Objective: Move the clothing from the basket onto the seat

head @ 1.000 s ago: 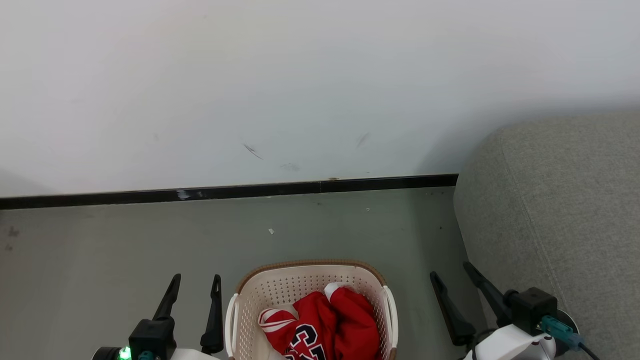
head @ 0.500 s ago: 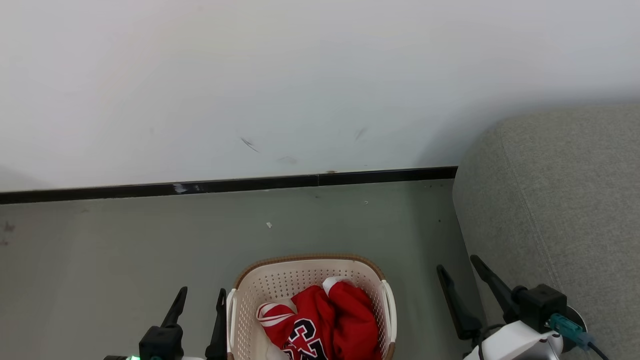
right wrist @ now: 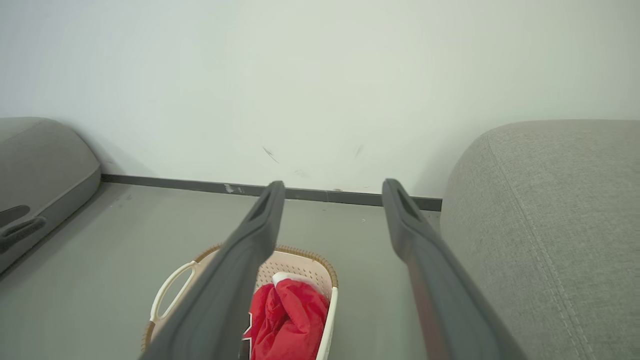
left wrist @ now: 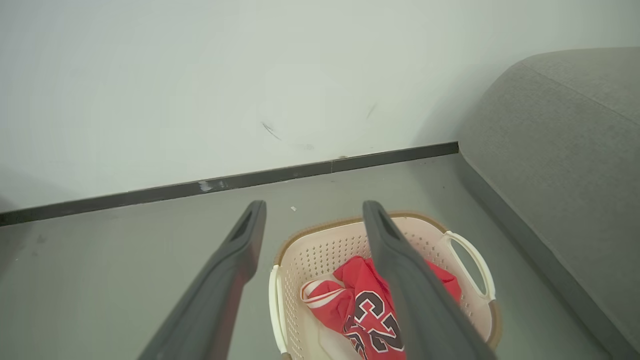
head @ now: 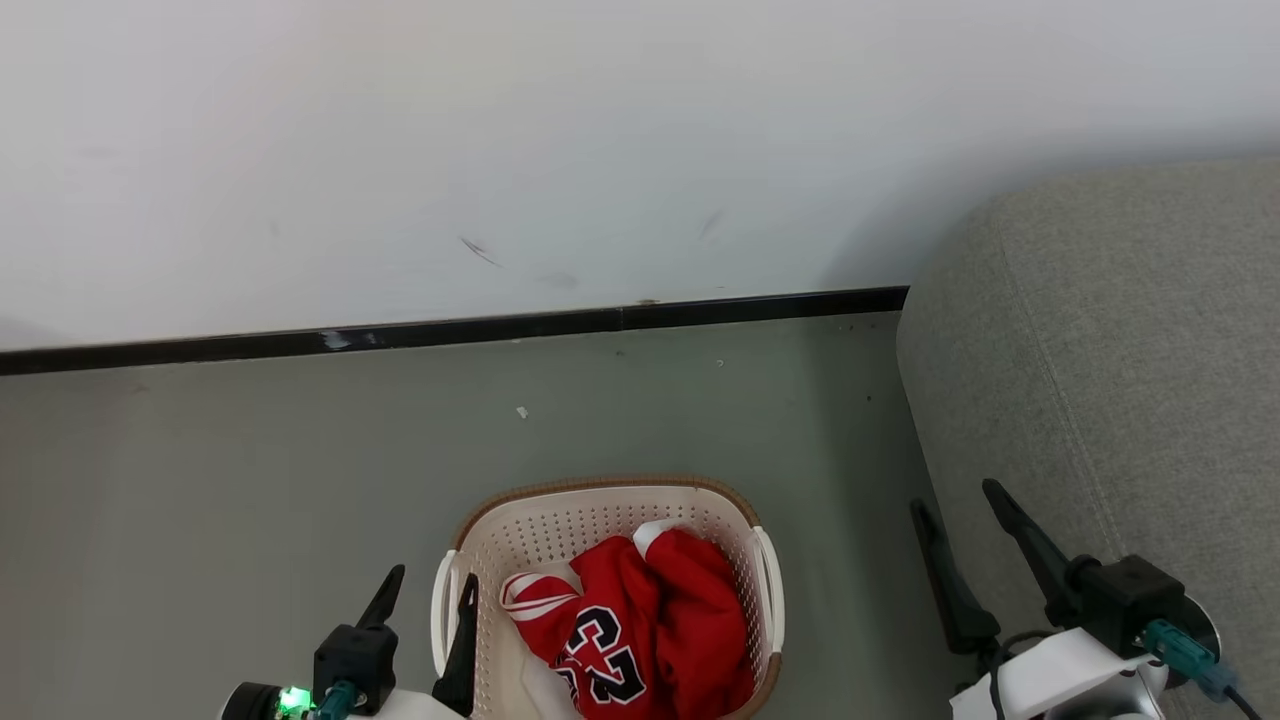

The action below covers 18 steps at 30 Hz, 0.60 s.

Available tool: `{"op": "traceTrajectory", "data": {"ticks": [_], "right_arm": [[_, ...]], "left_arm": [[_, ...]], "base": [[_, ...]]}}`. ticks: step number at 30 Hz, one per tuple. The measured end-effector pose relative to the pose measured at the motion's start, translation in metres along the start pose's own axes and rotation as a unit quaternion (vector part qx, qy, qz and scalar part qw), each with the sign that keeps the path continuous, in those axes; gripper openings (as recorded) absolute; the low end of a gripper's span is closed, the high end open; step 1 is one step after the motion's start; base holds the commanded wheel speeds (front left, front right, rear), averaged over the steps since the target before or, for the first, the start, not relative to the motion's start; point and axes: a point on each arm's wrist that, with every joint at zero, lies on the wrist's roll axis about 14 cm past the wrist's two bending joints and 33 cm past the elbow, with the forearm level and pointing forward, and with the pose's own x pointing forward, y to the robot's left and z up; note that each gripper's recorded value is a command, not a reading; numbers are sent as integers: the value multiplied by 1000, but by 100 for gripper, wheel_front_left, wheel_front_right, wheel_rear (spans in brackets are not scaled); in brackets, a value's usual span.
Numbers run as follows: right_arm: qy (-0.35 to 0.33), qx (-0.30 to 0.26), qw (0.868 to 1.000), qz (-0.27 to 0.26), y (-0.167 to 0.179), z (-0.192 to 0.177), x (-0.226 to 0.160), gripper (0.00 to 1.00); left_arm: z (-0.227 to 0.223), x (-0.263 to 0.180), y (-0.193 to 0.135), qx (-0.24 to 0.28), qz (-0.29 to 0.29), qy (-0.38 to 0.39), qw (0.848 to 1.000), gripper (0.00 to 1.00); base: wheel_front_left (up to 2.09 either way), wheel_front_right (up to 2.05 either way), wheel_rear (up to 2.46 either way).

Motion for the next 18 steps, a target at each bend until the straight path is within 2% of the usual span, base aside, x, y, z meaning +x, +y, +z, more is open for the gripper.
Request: {"op": "traceTrajectory", "data": {"ticks": [13, 18], "right_arm": [[5, -3, 1000, -26, -19, -5, 8, 100], [-11, -8, 999, -29, -26, 2, 25, 100]], "left_arm": [[-34, 26, -22, 8, -48, 60, 997, 100], [-44, 41, -30, 13, -62, 78, 995, 100]], "base": [[0, 0, 0], [0, 0, 0]]}}
